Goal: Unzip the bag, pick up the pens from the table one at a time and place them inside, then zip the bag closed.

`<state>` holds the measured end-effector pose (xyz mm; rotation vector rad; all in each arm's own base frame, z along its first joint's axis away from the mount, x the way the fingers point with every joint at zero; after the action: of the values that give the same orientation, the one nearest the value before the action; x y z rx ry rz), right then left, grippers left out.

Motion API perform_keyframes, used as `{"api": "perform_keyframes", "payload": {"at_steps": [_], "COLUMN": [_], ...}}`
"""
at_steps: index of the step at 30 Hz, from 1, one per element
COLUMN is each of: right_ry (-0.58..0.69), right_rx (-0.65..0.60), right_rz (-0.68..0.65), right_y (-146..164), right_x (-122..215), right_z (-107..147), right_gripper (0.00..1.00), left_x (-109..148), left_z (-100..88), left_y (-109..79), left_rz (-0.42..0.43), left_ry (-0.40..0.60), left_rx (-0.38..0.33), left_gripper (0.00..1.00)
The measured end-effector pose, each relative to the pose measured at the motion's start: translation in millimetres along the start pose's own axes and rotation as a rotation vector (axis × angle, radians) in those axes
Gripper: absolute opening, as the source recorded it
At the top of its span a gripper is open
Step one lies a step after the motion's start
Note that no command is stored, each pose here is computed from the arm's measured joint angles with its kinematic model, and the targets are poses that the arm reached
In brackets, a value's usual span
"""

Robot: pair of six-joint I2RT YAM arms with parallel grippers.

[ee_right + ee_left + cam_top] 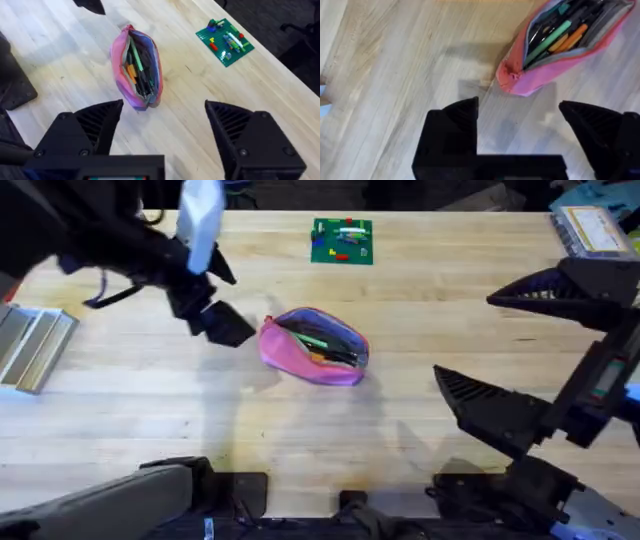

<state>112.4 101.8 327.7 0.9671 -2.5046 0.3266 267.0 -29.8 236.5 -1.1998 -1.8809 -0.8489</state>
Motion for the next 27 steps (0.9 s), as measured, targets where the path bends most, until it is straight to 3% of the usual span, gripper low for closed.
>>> {"api": "perform_keyframes", "payload": {"at_steps": [11, 19, 27], "right_ry": [0.000, 0.000, 0.000], "right_rx": [0.000, 0.000, 0.000], "right_rz": [0.000, 0.000, 0.000], "right_y": [0, 0, 0], "right_x": [0, 0, 0], "right_z": [0, 0, 0], "right_gripper": [0.998, 0.998, 0.998], "left_x": [17, 3, -19], "left_z": [39.3, 77.0, 97.5], "left_y": [0.9, 18.0, 28.9], "left_rz": [0.041, 0.081, 0.126], "left_ry": [-0.097, -0.151, -0.270], "left_rx": [-0.085, -0.043, -0.046], "left_gripper": [0.994, 0.994, 0.994]}}
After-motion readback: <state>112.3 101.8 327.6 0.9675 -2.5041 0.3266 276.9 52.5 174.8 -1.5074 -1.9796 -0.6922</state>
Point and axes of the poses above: each hand's point on the last joint's axis, 136 mm out from that joint toward the fingers, its own x axis back along the fingers, its own y axis along the line the jaws close on, z = x × y, the point moved 6 cm from there along x, back along the fingers, and after that the axes turned 8 degrees about -x, right-handed, at the moved point
